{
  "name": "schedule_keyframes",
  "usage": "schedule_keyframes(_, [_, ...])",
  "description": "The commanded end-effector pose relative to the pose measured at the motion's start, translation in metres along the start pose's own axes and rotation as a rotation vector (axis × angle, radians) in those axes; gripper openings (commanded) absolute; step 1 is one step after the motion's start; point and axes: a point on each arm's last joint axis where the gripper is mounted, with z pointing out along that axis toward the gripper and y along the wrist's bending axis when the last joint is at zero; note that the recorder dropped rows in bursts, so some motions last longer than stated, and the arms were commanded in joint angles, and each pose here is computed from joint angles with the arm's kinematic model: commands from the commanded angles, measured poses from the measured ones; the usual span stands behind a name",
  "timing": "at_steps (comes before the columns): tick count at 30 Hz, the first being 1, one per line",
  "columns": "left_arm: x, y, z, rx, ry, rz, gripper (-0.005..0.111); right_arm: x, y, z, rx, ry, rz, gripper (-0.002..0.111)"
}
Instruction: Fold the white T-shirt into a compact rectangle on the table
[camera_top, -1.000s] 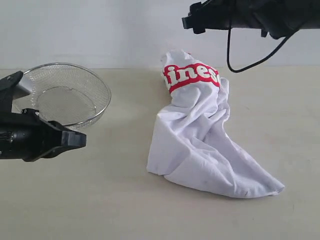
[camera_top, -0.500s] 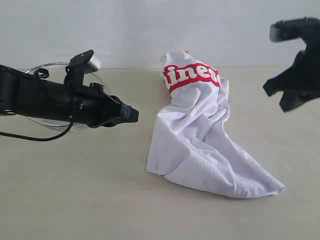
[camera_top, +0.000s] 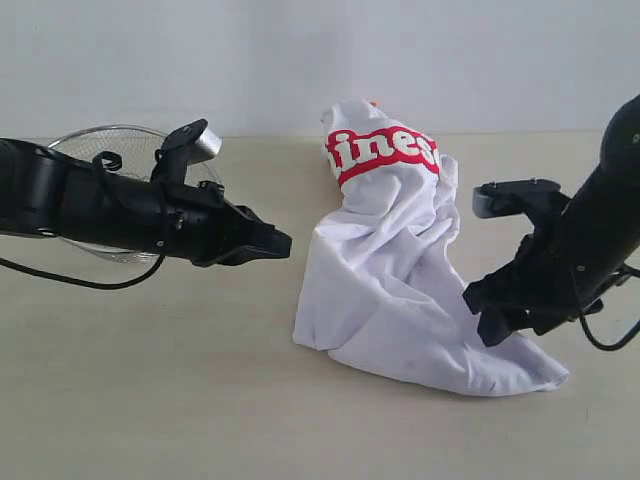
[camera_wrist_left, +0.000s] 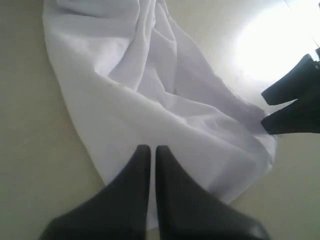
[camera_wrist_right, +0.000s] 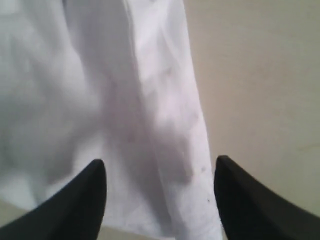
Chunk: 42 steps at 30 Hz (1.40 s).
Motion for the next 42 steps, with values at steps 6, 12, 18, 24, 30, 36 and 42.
schedule_keyframes(6, [-0.002,-0.004,0.001,0.025,-0.003,0.017,0.004,0.007,-0.007,0.032,0.009,0.109,0.026,0.052])
schedule_keyframes(12, [-0.002,-0.004,0.001,0.017,-0.002,0.017,0.004,0.009,0.003,0.034,-0.01,0.143,-0.008,0.0])
schedule_keyframes(18, [-0.002,-0.003,0.0,0.016,-0.003,0.023,0.004,0.003,0.035,0.002,-0.033,0.032,-0.09,0.0])
schedule_keyframes(24, [-0.002,-0.003,0.0,0.016,-0.002,0.025,0.004,0.007,0.06,-0.075,-0.052,-0.221,-0.112,0.0])
schedule_keyframes(30, [-0.002,-0.003,0.0,0.016,-0.002,0.025,0.004,0.019,0.037,-0.119,0.081,-0.347,0.039,0.0])
schedule_keyframes(36, [-0.002,-0.005,0.0,0.034,-0.002,0.026,0.004,0.028,-0.014,-0.117,0.266,-0.249,0.228,0.0])
schedule_keyframes(42, [-0.002,-0.006,0.0,0.046,-0.001,0.028,0.004,0.03,-0.042,-0.099,0.283,-0.156,0.323,0.0])
